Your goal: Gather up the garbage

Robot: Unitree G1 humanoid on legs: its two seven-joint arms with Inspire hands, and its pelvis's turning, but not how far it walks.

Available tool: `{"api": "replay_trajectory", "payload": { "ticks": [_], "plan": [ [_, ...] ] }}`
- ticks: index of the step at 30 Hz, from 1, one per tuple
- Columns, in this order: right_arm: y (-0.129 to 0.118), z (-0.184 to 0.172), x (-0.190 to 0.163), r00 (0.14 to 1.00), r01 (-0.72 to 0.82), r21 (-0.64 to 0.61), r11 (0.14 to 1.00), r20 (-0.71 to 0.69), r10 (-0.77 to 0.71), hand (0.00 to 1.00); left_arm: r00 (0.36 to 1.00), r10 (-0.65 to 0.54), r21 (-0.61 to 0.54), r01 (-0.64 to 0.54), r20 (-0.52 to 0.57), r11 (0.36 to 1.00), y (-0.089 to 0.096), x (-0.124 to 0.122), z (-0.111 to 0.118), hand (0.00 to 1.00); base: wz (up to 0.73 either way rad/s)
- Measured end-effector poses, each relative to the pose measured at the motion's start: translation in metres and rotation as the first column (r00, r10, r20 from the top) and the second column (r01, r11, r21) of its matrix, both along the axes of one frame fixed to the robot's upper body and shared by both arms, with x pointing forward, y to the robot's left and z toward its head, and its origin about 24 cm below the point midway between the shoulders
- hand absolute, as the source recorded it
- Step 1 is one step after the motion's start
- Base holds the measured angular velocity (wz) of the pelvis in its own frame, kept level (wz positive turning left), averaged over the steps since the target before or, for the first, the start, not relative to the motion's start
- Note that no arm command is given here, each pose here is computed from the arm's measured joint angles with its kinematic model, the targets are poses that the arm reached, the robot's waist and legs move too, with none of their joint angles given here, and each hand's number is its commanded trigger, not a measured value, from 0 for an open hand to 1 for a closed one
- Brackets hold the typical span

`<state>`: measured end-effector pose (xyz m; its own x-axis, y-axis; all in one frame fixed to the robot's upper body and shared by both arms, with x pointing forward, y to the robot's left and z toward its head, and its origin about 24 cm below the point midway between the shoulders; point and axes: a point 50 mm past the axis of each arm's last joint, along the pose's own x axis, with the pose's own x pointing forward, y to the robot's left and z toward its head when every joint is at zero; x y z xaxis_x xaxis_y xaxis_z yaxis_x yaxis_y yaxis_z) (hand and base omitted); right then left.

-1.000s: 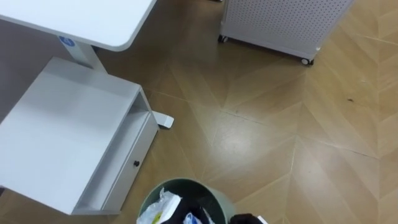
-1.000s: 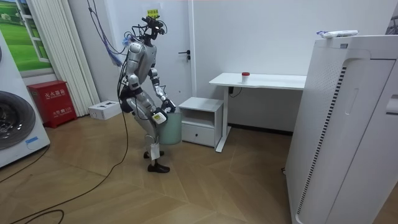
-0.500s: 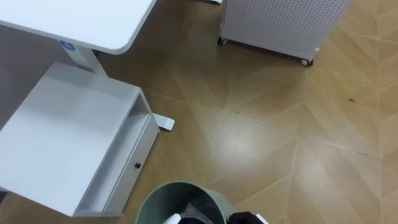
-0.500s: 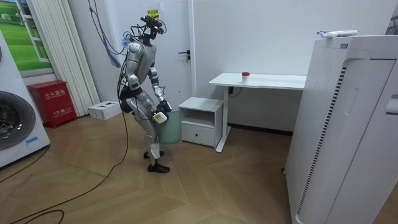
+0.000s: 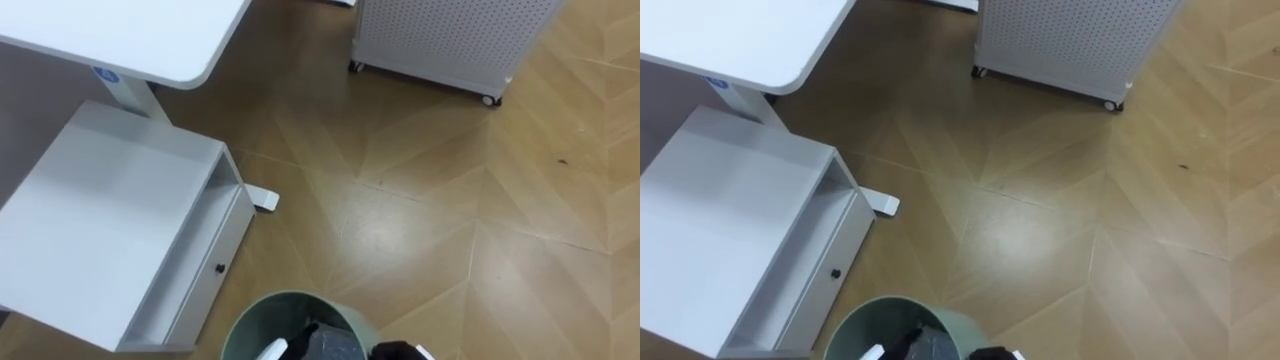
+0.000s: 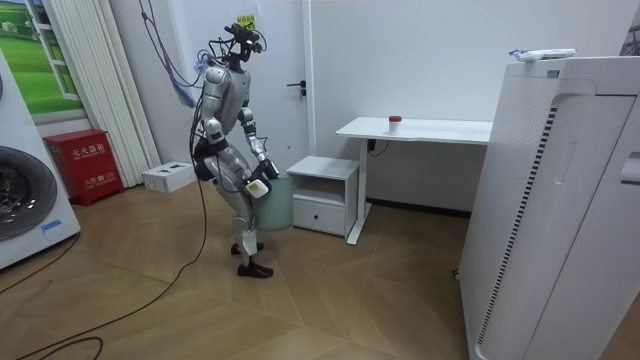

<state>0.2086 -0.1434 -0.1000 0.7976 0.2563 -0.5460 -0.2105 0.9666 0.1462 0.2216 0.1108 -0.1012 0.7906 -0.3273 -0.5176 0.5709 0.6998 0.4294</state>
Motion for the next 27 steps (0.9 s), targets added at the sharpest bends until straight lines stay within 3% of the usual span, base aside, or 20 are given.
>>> {"api": "replay_trajectory", "payload": {
  "ticks": [7,12,19,22,27],
  "plan": [
    [-0.022,-0.002,0.002,0.99,0.142,0.025,0.99,-0.024,-0.141,1.0,0.999,0.037,-0.002,-0.037,0.041,0.999,0.003,-0.001,0.002,0.0,-0.02],
    [-0.036,0.004,0.007,0.973,0.231,0.044,0.972,0.008,-0.232,1.0,0.979,0.097,-0.078,-0.085,0.179,0.993,0.015,0.01,0.025,0.0,-0.04],
    [-0.045,0.015,-0.004,0.957,0.267,0.064,0.962,0.096,-0.272,1.0,0.93,0.17,-0.111,-0.141,0.325,0.984,0.031,0.0,0.045,0.0,-0.02],
    [-0.049,0.011,-0.014,0.954,0.285,0.056,0.957,0.083,-0.289,1.0,0.895,0.215,-0.153,-0.167,0.39,0.974,0.038,-0.003,0.061,0.0,0.0],
    [-0.063,0.014,-0.032,0.94,0.322,0.013,0.947,0.112,-0.322,1.0,0.78,0.325,-0.254,-0.219,0.535,0.942,0.052,-0.007,0.097,0.0,-0.03]
  ]
}}
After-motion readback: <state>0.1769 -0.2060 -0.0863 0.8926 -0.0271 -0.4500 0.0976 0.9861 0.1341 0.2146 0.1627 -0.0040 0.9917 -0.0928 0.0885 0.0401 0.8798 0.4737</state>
